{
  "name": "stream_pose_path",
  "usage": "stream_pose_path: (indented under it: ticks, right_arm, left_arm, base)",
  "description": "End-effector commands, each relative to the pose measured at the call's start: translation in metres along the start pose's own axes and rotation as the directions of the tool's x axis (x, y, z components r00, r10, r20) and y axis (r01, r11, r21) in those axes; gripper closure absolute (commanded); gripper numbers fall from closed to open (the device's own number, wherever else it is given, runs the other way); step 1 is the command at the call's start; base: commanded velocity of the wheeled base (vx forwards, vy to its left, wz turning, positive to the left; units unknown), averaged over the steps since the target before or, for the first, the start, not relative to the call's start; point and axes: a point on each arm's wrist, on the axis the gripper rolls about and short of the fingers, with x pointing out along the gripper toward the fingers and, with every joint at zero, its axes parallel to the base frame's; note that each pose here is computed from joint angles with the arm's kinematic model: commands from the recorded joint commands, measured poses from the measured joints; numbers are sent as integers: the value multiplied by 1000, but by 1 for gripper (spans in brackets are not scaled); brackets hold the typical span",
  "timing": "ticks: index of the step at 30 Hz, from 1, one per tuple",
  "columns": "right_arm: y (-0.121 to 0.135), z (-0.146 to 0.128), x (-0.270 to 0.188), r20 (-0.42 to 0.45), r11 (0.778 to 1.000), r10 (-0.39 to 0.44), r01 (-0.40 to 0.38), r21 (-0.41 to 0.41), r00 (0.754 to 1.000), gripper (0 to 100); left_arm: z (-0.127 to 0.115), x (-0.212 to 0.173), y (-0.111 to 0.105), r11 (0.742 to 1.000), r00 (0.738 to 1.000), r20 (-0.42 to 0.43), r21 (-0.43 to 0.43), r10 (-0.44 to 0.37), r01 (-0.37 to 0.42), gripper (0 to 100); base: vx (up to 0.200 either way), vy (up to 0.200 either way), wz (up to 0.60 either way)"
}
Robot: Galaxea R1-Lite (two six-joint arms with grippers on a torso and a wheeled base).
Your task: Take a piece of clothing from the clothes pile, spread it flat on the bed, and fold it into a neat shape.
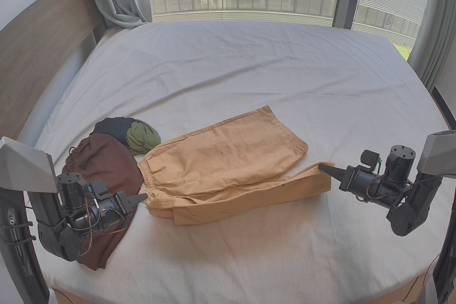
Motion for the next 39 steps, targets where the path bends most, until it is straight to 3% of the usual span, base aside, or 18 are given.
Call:
stream_pose_path:
  ticks: [1,15,30,39]
  right_arm:
    - [0,8,5,30,1000,16,-15,-12,999,100]
    - [7,28,21,75,998,59,-57,-28,995,100]
    - [12,77,53,147,992,107,-95,-85,983,100]
    - [13,90,68,135,992,108,-98,-81,985,100]
  left_arm:
    - [4,2,-3,1000,1000,20,-1,-4,4,100]
    - [16,-4,-14,999,997,70,-15,-35,36,100]
    - [23,1,-12,999,992,123,-50,-3,9,100]
    - [25,2,-12,999,989,144,-53,14,-6,100]
  base:
    - [0,0,0]
    - [0,0,0]
    - [0,0,0]
    - [0,0,0]
